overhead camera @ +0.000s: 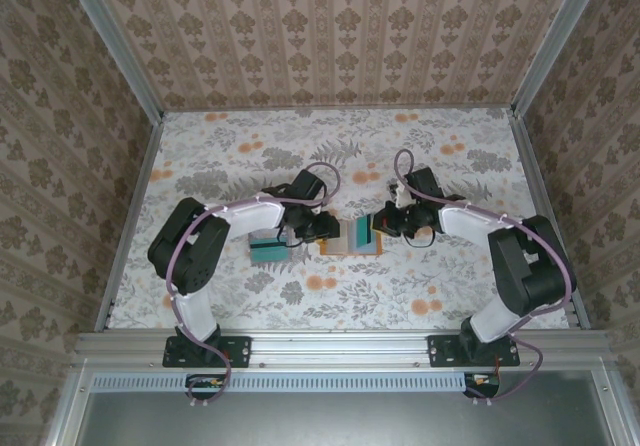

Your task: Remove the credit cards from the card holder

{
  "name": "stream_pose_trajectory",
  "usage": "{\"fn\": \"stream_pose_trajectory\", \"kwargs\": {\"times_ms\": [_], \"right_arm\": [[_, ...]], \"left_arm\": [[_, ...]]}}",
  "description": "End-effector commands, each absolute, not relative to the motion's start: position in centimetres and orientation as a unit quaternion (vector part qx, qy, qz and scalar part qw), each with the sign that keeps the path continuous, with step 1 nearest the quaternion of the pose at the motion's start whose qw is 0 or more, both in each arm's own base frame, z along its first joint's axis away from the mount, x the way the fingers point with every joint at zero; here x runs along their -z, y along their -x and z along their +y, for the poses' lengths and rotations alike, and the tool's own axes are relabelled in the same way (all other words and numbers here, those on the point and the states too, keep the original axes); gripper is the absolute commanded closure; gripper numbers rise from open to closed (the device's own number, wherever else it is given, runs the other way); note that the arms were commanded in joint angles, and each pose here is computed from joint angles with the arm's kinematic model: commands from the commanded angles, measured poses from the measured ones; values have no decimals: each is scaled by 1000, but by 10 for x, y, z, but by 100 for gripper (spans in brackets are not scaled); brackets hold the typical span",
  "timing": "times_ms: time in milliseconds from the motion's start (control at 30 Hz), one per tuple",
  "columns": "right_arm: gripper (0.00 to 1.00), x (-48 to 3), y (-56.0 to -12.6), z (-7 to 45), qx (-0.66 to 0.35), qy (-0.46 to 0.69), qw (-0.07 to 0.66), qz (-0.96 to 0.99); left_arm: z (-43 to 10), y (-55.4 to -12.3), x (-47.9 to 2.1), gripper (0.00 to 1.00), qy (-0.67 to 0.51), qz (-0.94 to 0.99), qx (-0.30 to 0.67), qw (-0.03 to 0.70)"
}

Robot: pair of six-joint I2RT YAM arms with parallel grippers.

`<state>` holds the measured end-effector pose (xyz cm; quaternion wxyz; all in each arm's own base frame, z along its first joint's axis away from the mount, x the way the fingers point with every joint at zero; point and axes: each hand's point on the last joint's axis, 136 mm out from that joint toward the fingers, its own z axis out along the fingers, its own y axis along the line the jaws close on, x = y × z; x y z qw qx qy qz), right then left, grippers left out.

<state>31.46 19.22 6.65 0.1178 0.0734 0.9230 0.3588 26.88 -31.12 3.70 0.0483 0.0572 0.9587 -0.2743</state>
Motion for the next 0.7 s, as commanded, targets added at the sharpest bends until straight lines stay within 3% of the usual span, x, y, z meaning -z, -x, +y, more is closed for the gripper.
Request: {"fn": "stream_pose_trajectory", "kwargs": {"times_ms": [0,167,333,600,667], "right_arm": [[100,-89,-310,193,-368,-48,129,919],[100,-121,-318,193,-360,-18,162,918],[100,-153,-324,206,-339,46,191,920],[100,-184,-325,268,-293,198,213,911],[100,-189,-324,289,-282,245,219,902]], "left_arm": [[-312,-282,-74,61,-56,953,289,74],[-297,-302,-117,52,-37,942,311,122],[-256,-314,-157,30,-13,939,291,185],[-168,-310,-196,0,60,931,242,266],[-146,-304,-203,0,79,929,227,281]]}}
